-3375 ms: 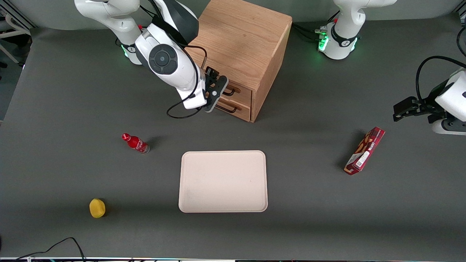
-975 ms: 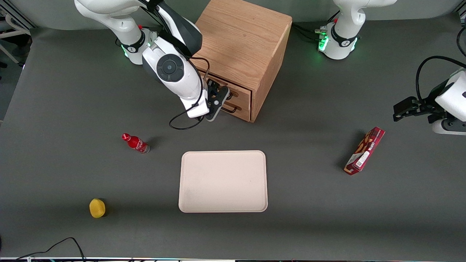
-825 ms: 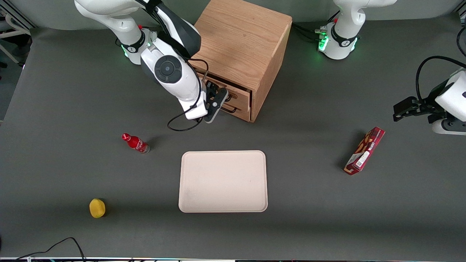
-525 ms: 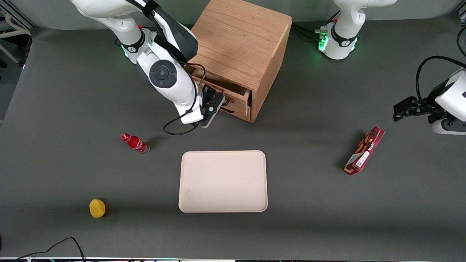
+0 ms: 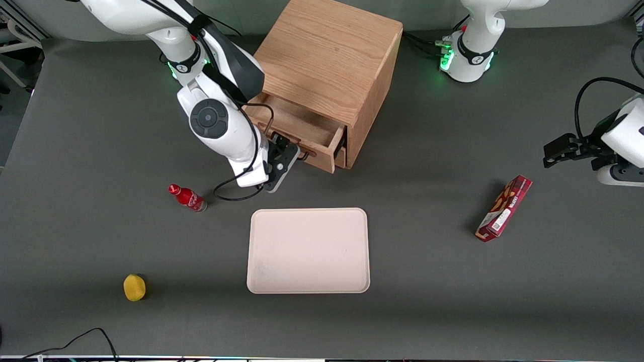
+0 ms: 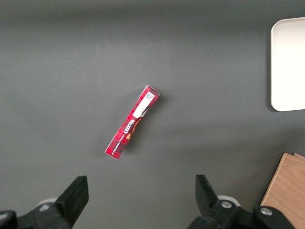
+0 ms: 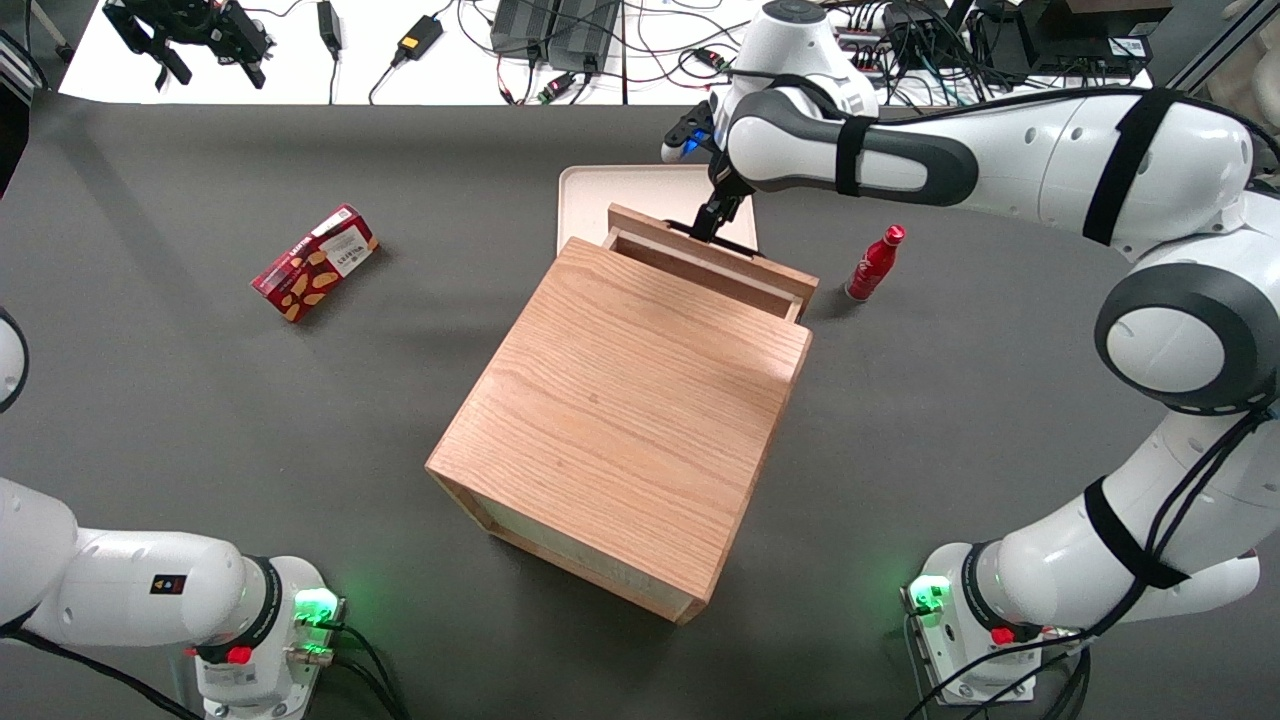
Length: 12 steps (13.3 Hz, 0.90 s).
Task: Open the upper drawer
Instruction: 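Pull the handle outward with the right gripper, sliding the drawer open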
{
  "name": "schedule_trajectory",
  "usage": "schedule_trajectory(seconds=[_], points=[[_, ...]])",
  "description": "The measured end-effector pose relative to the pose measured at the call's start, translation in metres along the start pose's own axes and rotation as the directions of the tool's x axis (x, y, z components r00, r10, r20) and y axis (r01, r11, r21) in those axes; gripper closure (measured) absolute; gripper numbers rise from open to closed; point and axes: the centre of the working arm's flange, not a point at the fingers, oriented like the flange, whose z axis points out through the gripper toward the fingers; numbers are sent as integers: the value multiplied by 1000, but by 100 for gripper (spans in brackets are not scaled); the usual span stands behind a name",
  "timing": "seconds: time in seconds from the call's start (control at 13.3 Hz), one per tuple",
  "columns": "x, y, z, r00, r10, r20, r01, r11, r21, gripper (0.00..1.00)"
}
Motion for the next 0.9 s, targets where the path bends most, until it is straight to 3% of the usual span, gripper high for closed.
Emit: schedule_trajectory(seconds=[0.9], points=[[4,69,-10,999,-24,-35,23,999,-30,0]])
